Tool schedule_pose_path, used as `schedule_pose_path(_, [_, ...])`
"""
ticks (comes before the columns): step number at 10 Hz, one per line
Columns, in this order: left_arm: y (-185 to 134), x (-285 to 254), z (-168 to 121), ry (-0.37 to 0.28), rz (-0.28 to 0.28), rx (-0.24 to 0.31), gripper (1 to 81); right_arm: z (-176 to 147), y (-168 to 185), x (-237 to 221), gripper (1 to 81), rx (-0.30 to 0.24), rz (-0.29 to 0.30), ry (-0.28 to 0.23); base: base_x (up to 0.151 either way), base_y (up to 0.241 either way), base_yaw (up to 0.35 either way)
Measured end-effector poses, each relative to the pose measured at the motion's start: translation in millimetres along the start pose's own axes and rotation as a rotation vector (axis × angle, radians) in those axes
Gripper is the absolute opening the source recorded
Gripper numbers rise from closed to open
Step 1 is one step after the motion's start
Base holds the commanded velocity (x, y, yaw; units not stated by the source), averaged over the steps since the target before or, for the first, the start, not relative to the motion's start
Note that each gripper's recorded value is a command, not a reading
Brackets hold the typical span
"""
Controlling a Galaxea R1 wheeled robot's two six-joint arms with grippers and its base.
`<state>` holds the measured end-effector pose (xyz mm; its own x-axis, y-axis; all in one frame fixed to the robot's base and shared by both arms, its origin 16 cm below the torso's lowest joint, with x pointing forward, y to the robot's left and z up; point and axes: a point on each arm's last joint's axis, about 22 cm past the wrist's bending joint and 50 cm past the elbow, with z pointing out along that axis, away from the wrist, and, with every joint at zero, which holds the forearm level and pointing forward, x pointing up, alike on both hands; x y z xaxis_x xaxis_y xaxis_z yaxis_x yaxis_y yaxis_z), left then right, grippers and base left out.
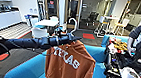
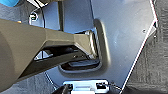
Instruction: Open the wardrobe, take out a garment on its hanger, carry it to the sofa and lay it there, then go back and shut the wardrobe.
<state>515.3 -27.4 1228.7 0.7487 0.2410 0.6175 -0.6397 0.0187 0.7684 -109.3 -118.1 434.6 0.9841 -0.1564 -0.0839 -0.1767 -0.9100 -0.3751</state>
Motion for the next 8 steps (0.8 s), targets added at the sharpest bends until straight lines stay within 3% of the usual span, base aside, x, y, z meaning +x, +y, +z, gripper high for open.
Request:
schedule_pose_path(1, [-4.1, 10.7, 5.9, 0.013, -0.005, 0.004, 1.0, 0.0, 0.0, -0.4, 81.1, 0.0, 0.0, 0.0, 0.0, 0.0, 0.0])
schedule_pose_path(5, [-50.5, 31.3, 26.1, 0.041, -0.03, 0.113, 1.0, 0.5, -0.8, 3.6, 81.1, 0.001, -0.002, 0.002, 0.0, 0.0, 0.0])
schedule_pose_path(8, [-11.0, 19.5, 97.4, -0.027, -0.004, 0.038, 1.0, 0.7, -1.0, 5.8, 81.1, 0.001, -0.002, 0.005, 0.0, 0.0, 0.0])
